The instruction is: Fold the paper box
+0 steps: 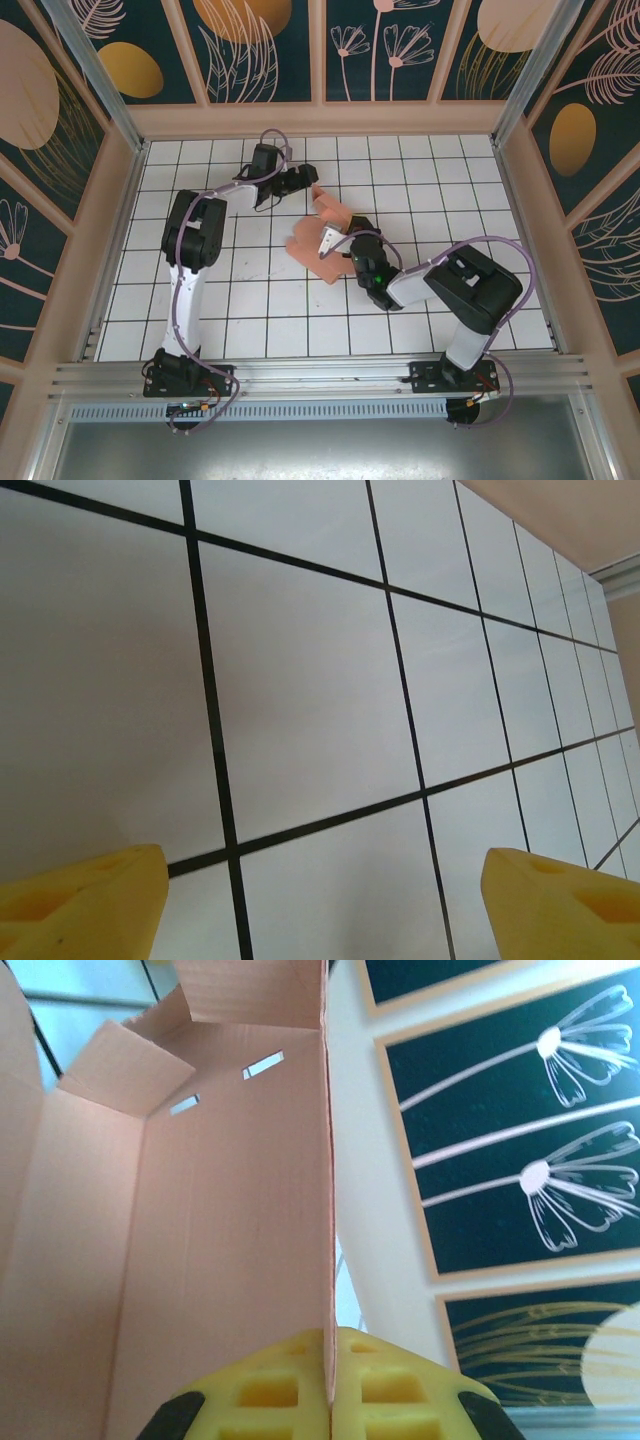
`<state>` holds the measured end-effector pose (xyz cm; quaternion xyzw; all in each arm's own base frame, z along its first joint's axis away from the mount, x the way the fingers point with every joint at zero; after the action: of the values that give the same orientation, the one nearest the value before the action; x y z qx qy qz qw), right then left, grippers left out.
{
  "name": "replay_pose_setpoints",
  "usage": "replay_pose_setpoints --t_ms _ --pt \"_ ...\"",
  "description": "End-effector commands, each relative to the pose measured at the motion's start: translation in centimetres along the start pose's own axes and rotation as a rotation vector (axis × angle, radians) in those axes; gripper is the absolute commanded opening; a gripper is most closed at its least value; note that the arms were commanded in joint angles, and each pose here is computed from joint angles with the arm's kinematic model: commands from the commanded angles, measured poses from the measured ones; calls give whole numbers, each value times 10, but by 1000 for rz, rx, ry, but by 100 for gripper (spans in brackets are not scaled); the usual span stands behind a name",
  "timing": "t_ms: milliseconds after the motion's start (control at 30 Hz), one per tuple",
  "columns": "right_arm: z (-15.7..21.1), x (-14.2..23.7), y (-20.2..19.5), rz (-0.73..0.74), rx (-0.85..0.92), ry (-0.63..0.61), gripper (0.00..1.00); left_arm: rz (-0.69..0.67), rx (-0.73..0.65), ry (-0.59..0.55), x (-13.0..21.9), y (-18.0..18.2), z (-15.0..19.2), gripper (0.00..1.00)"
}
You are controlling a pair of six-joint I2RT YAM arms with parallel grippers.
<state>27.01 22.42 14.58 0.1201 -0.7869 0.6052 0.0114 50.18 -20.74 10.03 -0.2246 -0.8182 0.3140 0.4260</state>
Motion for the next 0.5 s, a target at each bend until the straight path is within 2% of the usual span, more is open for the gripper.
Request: replay_pose_setpoints --t_ms 0,267,467 --pt "-24 5 -15 -22 -86 -81 0 -62 28 54 12 16 15 82" --pt "-22 -3 0 -75 -8 -41 0 -121 61 10 45 41 21 82" --pt "-24 -10 6 -28 47 1 0 -121 58 13 45 44 25 82"
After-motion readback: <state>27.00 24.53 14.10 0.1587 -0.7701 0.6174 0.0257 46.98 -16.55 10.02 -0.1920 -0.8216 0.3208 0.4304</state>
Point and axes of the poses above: each hand's point on the last joint's axis, 136 mm out from that joint toward the fingers, its own x axis back along the fingers, its own y axis along the line the jaws close on, z = x × y, the point moved 9 cm from there along x, back along the fingers, and after that the axes turned 3 degrees about x, right-handed, at the moved point
